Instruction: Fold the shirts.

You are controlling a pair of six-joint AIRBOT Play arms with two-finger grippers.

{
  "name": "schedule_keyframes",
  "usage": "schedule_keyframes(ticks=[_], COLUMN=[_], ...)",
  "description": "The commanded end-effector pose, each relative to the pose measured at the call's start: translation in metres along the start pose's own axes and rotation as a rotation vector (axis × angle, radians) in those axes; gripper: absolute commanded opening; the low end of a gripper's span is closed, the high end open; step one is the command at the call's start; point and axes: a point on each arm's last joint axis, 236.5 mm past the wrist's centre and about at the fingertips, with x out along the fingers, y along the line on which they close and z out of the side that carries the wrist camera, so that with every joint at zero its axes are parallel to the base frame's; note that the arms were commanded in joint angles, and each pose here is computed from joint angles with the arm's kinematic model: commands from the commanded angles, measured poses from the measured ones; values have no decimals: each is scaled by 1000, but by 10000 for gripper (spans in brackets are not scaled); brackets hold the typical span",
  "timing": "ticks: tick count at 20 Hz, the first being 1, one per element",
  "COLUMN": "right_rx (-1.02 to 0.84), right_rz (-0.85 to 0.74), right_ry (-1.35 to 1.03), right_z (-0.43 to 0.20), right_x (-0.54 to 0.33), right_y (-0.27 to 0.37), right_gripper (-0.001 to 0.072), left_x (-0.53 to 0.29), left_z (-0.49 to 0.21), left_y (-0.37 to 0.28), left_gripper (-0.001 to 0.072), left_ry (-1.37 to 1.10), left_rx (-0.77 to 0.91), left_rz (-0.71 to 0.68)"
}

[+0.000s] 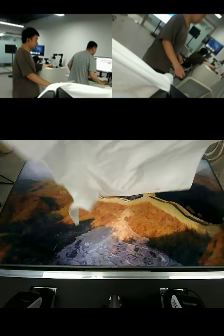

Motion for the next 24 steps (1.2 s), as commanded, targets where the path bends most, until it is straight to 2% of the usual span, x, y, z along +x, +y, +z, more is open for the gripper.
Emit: schedule_keyframes(ticks=[1, 5, 9, 13, 17, 21, 24], right_rx=[-53, -49, -5, 67, 272, 570, 685], right_rz=[-97, -62, 119, 384, 647, 806, 815], right_ry=[-88, -35, 211, 550, 762, 973, 1099], right_z=[37, 22, -51, -176, -298, -389, -427], right_x=[-56, -41, 14, 99, 175, 194, 191], right_y=[-20, -14, 24, 89, 187, 275, 305], right_gripper=[20, 21, 21, 21, 21, 21, 22], left_x=[-36, -39, -27, -3, 8, -11, -17], left_z=[32, 20, -55, -188, -364, -520, -595], left_y=[-16, 7, 64, 124, 172, 194, 182], left_gripper=[29, 29, 29, 30, 30, 30, 31], left_ry=[-70, -17, 257, 644, 992, 1278, 1378], left_rx=[64, 62, 44, -9, -132, -306, -489], left_rz=[23, 126, 296, 381, 410, 449, 434])
